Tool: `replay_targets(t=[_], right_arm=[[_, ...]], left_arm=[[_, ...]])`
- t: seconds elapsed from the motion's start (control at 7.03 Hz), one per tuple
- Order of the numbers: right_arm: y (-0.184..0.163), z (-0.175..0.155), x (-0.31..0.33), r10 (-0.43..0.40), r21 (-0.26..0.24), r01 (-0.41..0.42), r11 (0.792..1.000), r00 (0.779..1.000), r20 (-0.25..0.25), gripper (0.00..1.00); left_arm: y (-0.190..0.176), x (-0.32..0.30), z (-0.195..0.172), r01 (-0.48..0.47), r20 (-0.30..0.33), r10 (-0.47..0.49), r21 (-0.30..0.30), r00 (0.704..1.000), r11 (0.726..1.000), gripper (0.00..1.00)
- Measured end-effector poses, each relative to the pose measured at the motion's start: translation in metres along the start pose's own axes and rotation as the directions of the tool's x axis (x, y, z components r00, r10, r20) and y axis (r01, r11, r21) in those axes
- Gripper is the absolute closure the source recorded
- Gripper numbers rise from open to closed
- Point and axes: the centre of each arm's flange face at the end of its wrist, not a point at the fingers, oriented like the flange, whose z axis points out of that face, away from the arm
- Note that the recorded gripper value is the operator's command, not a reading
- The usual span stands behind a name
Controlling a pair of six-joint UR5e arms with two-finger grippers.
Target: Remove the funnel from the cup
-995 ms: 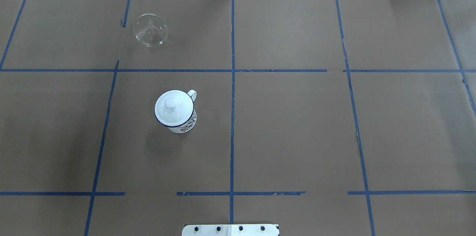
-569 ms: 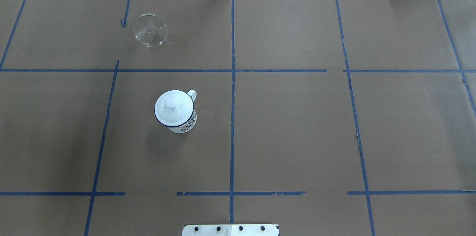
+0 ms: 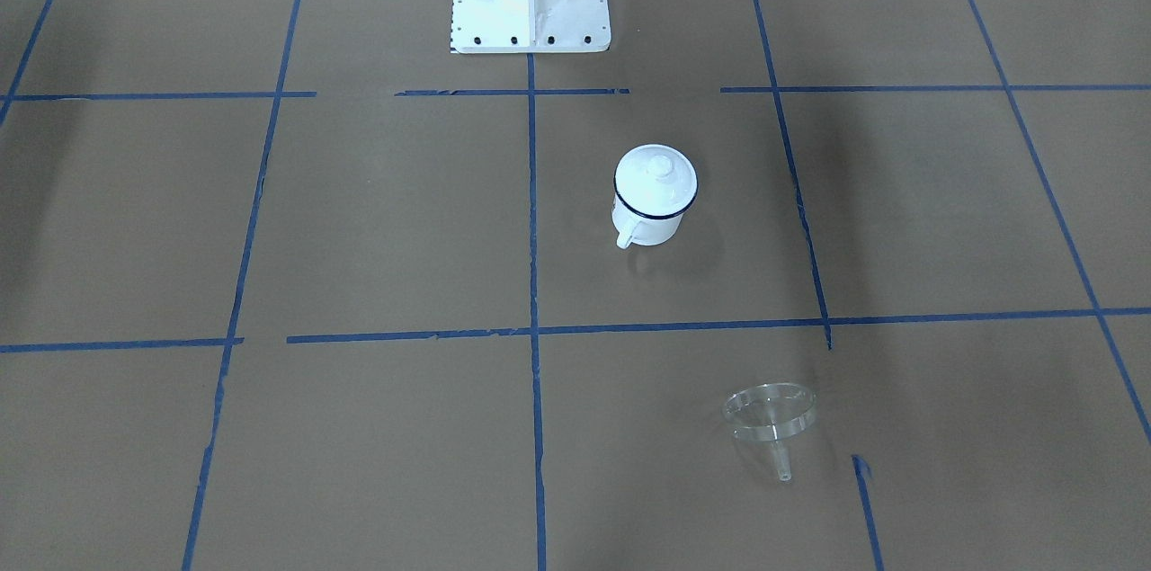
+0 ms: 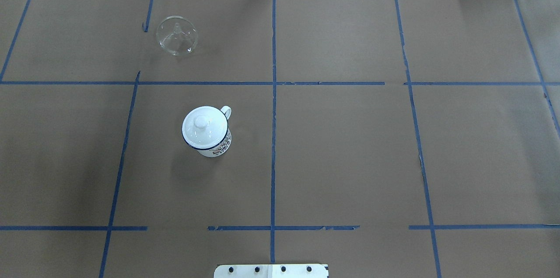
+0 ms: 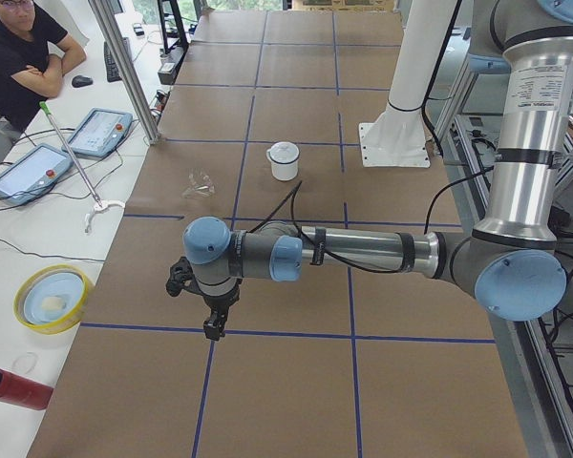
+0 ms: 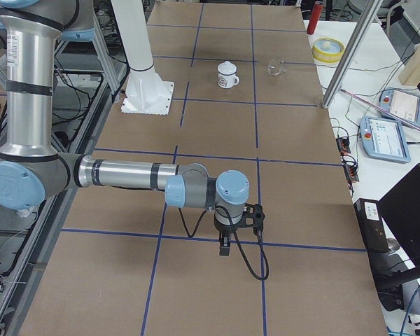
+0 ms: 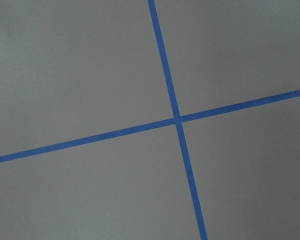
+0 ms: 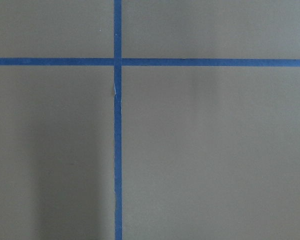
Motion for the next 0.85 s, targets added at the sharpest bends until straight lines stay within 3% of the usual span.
replay_targets(t=[0.85], right_arm=[[0.0000,0.0000,0.0000,0.000,0.000,0.000,1.000,1.000,0.000,0.00]], left_arm=[[-0.0015,0.0031,-0.0078,-0.007,0.003,0.007,0.015,1.000,1.000,0.00]])
